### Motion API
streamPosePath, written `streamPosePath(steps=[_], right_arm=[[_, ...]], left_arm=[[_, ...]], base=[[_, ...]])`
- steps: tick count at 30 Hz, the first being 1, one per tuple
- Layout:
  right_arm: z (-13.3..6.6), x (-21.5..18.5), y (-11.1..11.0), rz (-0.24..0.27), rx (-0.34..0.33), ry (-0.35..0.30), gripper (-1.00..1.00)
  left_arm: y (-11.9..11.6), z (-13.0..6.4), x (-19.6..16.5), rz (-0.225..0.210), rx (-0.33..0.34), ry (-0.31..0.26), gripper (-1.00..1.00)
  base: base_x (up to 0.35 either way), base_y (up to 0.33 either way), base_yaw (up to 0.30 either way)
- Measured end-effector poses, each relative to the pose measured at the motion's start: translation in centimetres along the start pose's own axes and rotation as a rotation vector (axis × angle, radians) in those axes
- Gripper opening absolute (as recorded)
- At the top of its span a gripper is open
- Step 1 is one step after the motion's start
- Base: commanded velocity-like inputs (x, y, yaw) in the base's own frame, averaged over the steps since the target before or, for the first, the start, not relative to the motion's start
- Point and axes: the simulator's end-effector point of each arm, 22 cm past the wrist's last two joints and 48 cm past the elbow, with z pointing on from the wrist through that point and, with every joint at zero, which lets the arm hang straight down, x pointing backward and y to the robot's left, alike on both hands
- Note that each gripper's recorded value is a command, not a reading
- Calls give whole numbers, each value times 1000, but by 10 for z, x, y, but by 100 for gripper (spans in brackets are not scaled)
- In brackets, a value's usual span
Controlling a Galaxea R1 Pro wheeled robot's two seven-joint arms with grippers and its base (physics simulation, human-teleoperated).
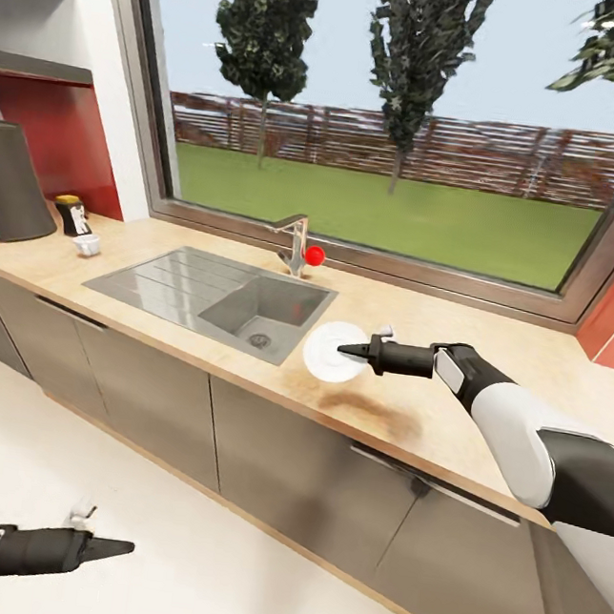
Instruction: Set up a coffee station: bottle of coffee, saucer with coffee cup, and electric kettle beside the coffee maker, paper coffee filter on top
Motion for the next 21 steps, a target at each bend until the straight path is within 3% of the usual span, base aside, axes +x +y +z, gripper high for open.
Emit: streamPosePath(steps=[3,5,11,15,16,18,21], right_arm=[[0,0,0,0,0,0,-100],[0,0,0,0,0,0,-100],[0,0,0,0,0,0,-100],[0,0,0,0,-1,0,-100],[0,0,0,0,0,0,-100],[0,0,0,1,0,0,-100],[1,0,0,1,0,1,-100]], left_arm=[[11,-11,59,-92,-22,28,100],[12,-13,68,-116,-23,3,100],[20,-36,103,-190,-52,-157,100],[22,-45,115,-226,-66,-220,100],[27,-49,121,-244,-92,-237,100],[64,-59,143,-293,-273,-242,100],[95,-70,156,-326,-428,-242,100]], base=[[0,0,0],[0,0,0],[0,0,0],[0,0,0],[0,0,0],[0,0,0],[0,0,0]])
